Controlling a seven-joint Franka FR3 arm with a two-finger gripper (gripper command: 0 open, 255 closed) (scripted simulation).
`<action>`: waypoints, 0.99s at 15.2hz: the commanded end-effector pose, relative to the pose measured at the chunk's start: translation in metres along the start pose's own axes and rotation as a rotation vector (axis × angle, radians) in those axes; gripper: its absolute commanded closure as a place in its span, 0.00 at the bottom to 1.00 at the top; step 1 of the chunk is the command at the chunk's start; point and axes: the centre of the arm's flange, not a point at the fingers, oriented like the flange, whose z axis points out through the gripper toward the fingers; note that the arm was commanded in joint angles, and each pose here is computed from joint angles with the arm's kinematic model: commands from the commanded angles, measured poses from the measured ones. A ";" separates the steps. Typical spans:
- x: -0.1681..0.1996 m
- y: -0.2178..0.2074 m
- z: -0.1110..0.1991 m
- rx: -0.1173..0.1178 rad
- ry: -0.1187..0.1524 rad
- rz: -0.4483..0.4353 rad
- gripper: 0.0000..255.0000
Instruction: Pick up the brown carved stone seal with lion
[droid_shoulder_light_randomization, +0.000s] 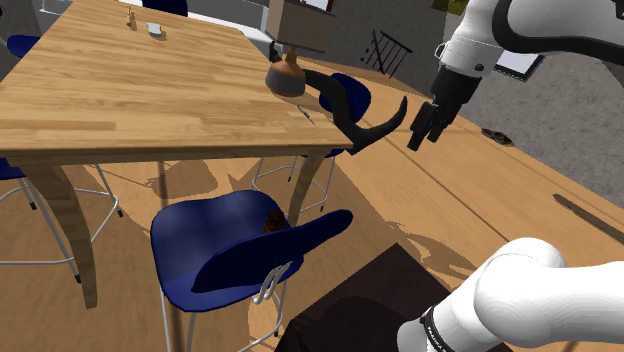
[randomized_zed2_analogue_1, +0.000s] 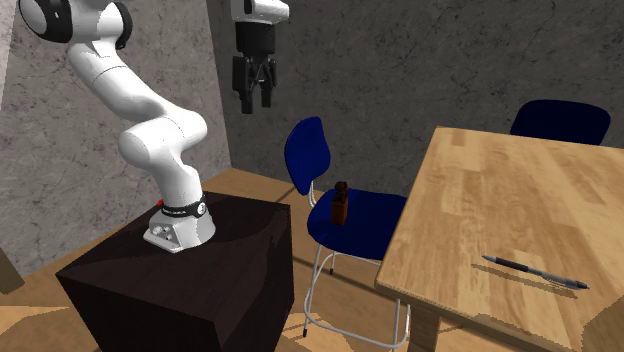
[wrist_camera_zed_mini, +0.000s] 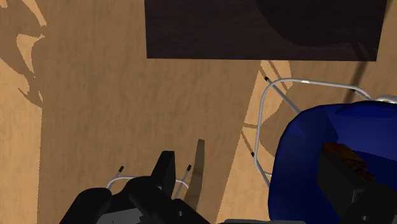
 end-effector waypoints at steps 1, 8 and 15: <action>0.000 0.000 0.000 0.000 0.000 0.000 0.00; 0.038 -0.053 0.062 0.021 0.011 0.013 0.00; 0.077 -0.106 0.123 0.041 0.022 0.026 0.00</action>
